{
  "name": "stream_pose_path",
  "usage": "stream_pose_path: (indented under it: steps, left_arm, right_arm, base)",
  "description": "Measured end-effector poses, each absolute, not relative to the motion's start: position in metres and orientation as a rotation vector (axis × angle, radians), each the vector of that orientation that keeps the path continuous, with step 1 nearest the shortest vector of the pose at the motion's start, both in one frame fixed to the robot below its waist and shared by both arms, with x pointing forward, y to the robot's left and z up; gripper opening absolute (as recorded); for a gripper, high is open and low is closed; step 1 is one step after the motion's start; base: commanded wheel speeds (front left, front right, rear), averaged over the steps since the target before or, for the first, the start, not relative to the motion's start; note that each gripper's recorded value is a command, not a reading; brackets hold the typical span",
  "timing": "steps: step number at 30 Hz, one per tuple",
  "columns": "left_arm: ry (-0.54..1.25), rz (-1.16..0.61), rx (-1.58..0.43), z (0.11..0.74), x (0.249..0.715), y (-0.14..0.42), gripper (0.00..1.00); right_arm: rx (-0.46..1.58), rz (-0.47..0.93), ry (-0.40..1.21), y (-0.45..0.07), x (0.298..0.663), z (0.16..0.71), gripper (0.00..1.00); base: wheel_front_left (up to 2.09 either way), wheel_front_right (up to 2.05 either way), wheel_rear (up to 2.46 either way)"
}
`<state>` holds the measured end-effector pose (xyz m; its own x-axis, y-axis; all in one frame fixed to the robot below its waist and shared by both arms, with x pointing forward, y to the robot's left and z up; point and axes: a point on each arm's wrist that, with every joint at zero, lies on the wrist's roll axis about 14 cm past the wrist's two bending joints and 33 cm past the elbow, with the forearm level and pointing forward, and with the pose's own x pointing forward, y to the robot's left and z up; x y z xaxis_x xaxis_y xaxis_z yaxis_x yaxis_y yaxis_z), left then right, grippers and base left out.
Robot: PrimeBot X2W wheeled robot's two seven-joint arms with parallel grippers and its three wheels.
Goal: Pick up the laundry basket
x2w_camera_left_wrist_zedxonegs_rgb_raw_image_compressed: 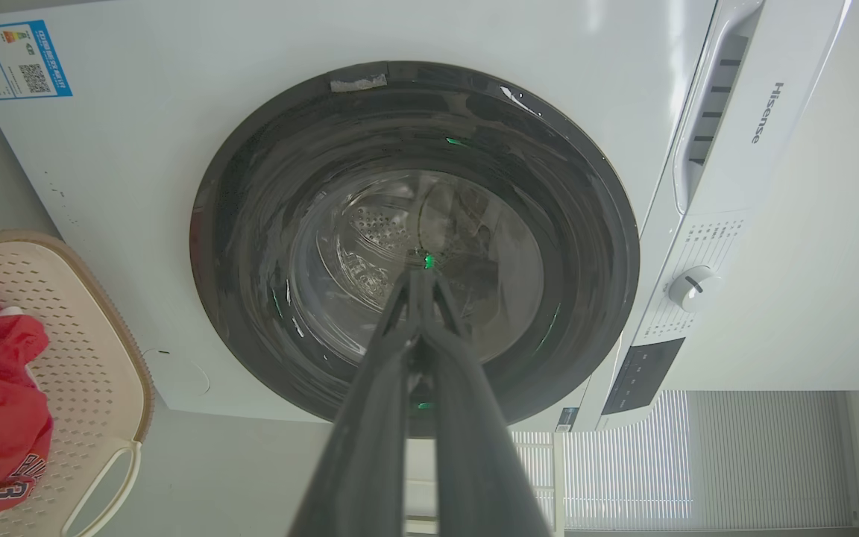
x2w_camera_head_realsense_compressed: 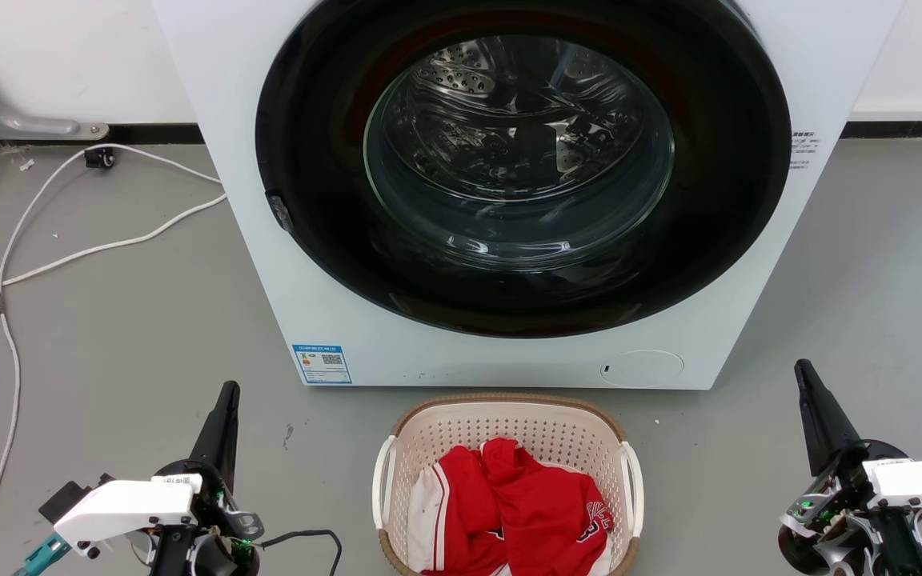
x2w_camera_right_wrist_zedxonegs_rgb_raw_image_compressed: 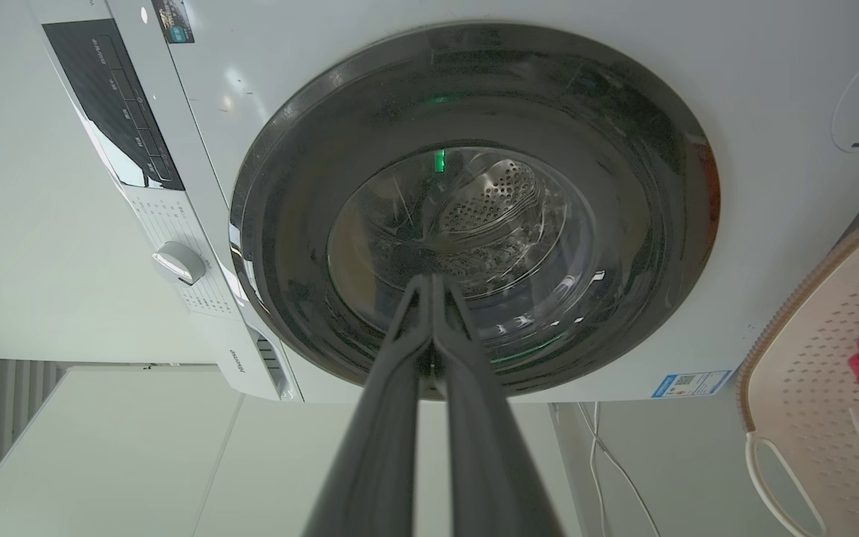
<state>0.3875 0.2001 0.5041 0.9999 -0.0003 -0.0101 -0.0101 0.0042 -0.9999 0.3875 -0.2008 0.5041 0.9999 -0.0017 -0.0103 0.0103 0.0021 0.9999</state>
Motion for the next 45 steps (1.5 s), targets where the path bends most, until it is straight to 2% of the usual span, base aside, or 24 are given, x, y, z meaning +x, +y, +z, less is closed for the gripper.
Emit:
stream_pose_path:
  steps: [12, 13, 18, 27, 32, 45]
  left_arm:
    - [0.008, 0.008, -1.567, 0.504, 0.387, 0.200, 0.00]
    - [0.008, 0.008, -1.567, 0.504, 0.387, 0.200, 1.00]
    - [0.048, 0.047, -1.570, 0.487, 0.380, 0.198, 1.00]
    - [0.020, 0.026, -1.518, 0.497, 0.383, 0.192, 1.00]
    - [-0.003, 0.012, -1.366, 0.506, 0.384, 0.192, 1.00]
    - [-0.041, -0.019, -1.118, 0.520, 0.387, 0.186, 1.00]
  right_arm:
    - [1.569, -0.009, 0.007, -0.201, 0.388, 0.504, 0.00]
    - [1.569, -0.009, 0.007, -0.201, 0.387, 0.504, 1.00]
    - [1.572, -0.054, 0.041, -0.201, 0.379, 0.487, 1.00]
    - [1.503, -0.055, 0.019, -0.200, 0.377, 0.492, 1.00]
    - [1.359, -0.044, 0.000, -0.200, 0.378, 0.499, 1.00]
    - [1.041, -0.016, -0.022, -0.196, 0.377, 0.510, 1.00]
  base:
    - [0.00, 0.00, 0.00]
    - [0.00, 0.00, 0.00]
    - [0.00, 0.00, 0.00]
    - [0.00, 0.00, 0.00]
    - [0.00, 0.00, 0.00]
    - [0.00, 0.00, 0.00]
